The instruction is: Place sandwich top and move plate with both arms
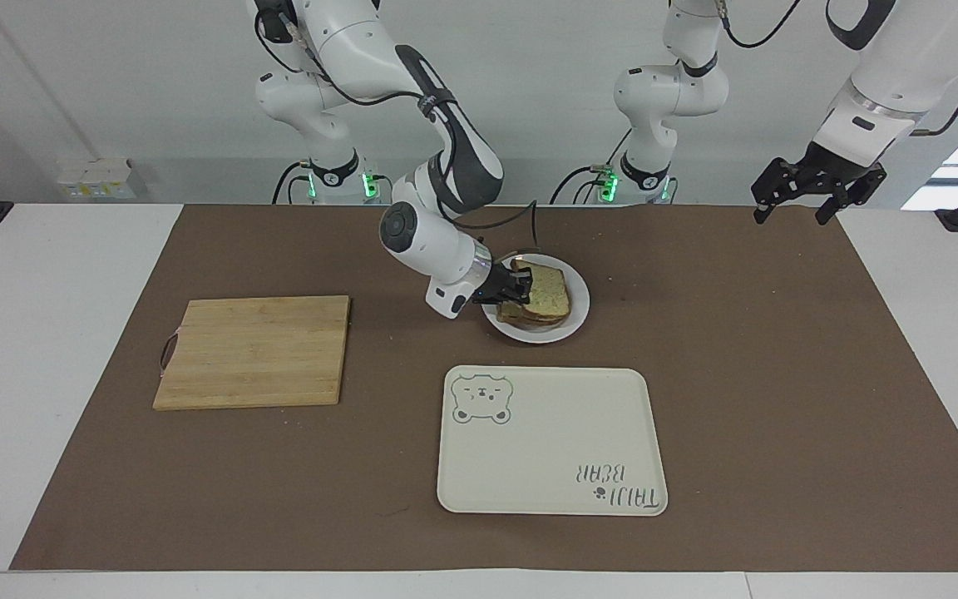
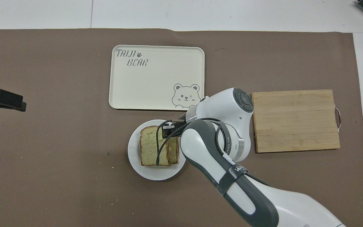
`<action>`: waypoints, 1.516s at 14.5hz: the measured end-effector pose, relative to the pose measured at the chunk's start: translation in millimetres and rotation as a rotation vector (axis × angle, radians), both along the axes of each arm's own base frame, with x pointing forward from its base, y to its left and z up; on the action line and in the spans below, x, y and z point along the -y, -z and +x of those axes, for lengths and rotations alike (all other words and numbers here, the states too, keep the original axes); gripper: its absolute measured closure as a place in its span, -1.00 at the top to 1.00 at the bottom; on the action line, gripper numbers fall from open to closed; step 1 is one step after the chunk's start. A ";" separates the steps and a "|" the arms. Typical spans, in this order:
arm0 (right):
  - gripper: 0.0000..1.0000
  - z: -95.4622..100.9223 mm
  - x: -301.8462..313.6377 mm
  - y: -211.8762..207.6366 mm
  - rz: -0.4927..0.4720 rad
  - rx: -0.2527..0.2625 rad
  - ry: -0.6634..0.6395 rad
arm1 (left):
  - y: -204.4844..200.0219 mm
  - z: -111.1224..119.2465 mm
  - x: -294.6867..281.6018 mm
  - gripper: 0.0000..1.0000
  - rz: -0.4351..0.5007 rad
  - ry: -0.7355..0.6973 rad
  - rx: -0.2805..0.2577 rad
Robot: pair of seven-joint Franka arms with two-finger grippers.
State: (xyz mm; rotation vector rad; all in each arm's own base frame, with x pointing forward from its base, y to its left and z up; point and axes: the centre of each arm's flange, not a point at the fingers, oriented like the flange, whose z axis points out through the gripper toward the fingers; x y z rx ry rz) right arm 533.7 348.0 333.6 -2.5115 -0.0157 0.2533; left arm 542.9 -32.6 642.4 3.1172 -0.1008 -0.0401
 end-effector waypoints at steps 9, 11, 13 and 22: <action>0.61 9.3 11.9 2.3 -0.062 0.067 -0.010 | 0.0 0.0 0.0 1.00 0.000 0.000 0.000; 0.97 15.5 17.7 -0.9 -0.113 0.120 -0.036 | 0.0 0.0 0.0 1.00 0.000 0.000 0.000; 1.00 24.6 29.7 -9.7 -0.195 0.168 -0.039 | 0.0 0.0 0.0 1.00 0.000 0.000 0.000; 1.00 72.6 146.3 -87.2 -0.462 0.379 0.006 | 0.0 0.0 0.0 1.00 0.000 0.000 0.000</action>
